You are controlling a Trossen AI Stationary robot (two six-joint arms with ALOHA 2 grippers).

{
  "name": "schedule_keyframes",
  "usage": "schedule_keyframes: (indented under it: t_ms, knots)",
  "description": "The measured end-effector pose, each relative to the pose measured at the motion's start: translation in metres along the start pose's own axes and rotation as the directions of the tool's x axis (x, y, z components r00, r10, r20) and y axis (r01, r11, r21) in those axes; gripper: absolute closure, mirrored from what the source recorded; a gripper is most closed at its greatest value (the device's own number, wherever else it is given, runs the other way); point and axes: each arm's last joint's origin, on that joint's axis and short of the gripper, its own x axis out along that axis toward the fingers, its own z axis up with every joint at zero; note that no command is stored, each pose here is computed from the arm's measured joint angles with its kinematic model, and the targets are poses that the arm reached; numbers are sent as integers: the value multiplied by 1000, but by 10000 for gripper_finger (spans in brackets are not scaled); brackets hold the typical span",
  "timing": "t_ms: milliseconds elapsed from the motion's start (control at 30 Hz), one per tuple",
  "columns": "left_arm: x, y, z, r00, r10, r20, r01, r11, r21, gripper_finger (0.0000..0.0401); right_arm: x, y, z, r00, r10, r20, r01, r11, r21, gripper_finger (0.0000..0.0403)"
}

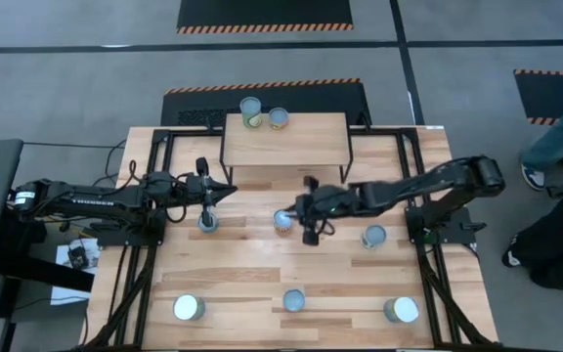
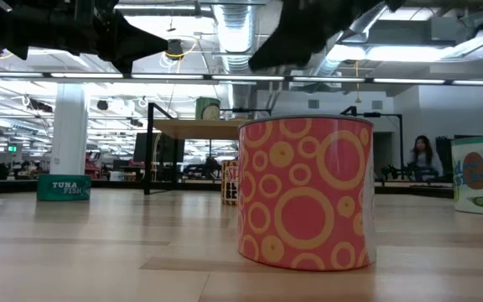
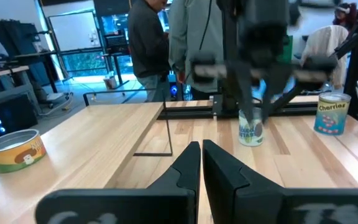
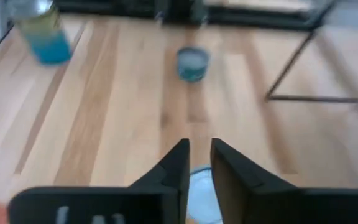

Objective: Pick and place cans onto a shelf
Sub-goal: Put the orange Black spicy can on the shelf

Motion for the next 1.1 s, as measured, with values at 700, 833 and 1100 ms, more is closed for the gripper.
schedule_keyframes:
  t_ms: [700,833,1100]
  knots:
    - [0,0,1,1000,2,7,-2,1000,3,392,94,8,-45,913,-24,-407,-26,993,-116,236]
    - [0,0,1,1000,2,6,-2,1000,3,392,100,5,-48,906,-33,-421,-18,993,-117,279]
    - [0,0,1,1000,3,7,-3,1000,3,392,92,5,-44,905,-22,-425,-29,993,-112,390]
